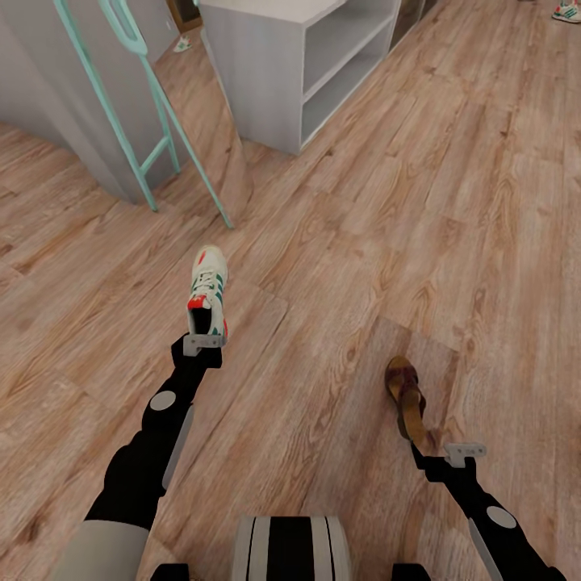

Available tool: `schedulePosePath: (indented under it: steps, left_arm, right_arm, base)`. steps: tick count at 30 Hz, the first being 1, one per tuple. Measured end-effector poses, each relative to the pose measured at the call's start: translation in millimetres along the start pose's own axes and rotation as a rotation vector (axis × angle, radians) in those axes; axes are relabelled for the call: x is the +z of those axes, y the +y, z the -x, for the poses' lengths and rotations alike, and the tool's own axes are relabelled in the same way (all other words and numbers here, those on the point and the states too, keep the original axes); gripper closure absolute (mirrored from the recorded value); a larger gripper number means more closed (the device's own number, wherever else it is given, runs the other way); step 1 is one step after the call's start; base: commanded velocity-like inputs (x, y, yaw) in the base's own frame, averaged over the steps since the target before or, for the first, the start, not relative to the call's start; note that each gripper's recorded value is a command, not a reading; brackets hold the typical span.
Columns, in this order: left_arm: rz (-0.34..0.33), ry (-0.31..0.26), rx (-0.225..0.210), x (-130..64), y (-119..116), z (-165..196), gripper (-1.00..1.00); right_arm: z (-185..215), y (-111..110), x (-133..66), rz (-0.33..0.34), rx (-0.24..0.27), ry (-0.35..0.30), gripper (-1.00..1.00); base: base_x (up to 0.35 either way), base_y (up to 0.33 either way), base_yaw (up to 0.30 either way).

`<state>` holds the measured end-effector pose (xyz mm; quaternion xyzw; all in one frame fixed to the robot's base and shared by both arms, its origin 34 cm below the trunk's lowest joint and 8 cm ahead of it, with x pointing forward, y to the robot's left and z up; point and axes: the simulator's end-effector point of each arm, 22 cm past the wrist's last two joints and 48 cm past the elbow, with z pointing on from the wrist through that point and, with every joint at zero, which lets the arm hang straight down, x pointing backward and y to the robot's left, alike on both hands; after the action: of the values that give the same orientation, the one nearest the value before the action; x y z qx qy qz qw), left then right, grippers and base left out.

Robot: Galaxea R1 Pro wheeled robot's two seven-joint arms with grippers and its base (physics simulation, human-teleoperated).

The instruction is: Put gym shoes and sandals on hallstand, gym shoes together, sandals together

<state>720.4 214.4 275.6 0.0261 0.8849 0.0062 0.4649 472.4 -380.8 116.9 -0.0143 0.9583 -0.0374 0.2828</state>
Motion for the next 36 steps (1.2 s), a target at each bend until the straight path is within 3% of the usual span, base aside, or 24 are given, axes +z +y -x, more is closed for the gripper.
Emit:
schedulePosePath:
  steps: [15,36]
  left_arm:
    - [-0.001,0.018,0.0,2.7,-1,-14,1.0]
    - [-0.001,0.014,-0.001,3.6,-1,-11,1.0]
  right_arm:
    - [-27,1,1.4,0.001,0.004,0.052,-1.0]
    - [-28,2,1.2,0.004,0.004,0.055,-1.0]
  base:
    - [0.015,0.0,0.0]
    - [0.088,0.007,0.0]
